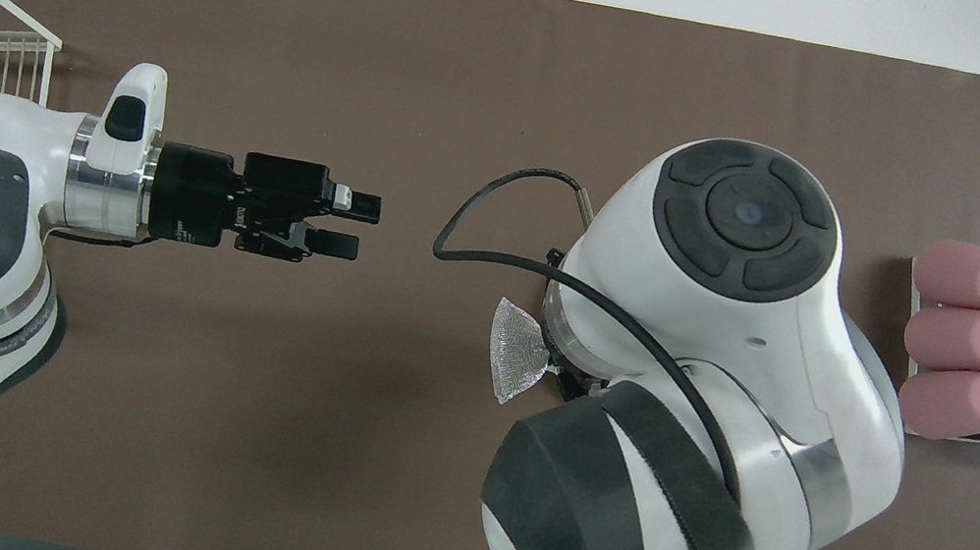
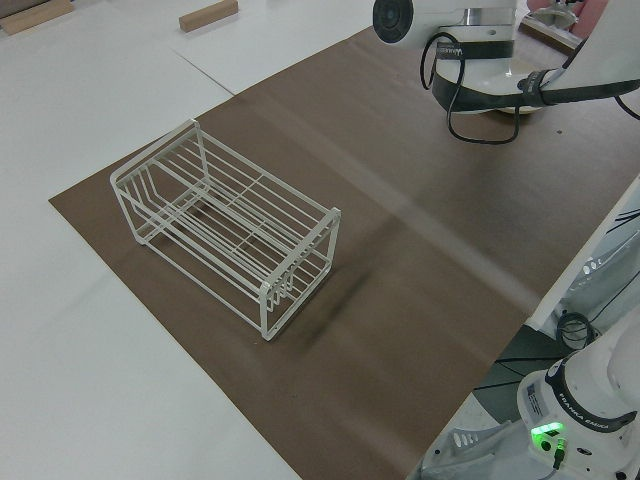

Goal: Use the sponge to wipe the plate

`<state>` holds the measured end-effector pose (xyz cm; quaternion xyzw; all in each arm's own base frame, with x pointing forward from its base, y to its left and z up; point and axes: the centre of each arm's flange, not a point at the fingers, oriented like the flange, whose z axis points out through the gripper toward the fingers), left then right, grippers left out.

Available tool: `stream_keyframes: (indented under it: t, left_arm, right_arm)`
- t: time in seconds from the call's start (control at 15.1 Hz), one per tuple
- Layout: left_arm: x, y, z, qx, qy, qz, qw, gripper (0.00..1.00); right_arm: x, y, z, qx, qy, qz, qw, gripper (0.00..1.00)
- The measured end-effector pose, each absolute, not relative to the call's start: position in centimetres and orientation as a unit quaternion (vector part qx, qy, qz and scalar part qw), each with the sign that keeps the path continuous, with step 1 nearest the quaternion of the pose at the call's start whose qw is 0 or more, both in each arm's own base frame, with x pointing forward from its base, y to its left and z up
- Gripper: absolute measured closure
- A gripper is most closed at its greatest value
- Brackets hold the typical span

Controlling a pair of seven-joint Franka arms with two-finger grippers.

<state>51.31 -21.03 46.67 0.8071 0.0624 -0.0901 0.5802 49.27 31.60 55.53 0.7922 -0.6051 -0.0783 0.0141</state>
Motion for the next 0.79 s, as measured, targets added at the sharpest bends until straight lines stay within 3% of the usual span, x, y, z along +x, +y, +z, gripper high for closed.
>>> stream_keyframes:
  t: [0.79]
  left_arm:
    - [46.7,-31.9,45.4,0.791,0.058,-0.115,0.598,0.0]
  right_arm:
    - [50.2,30.9,54.6,0.787,-0.612,-0.077,0.021,0.9]
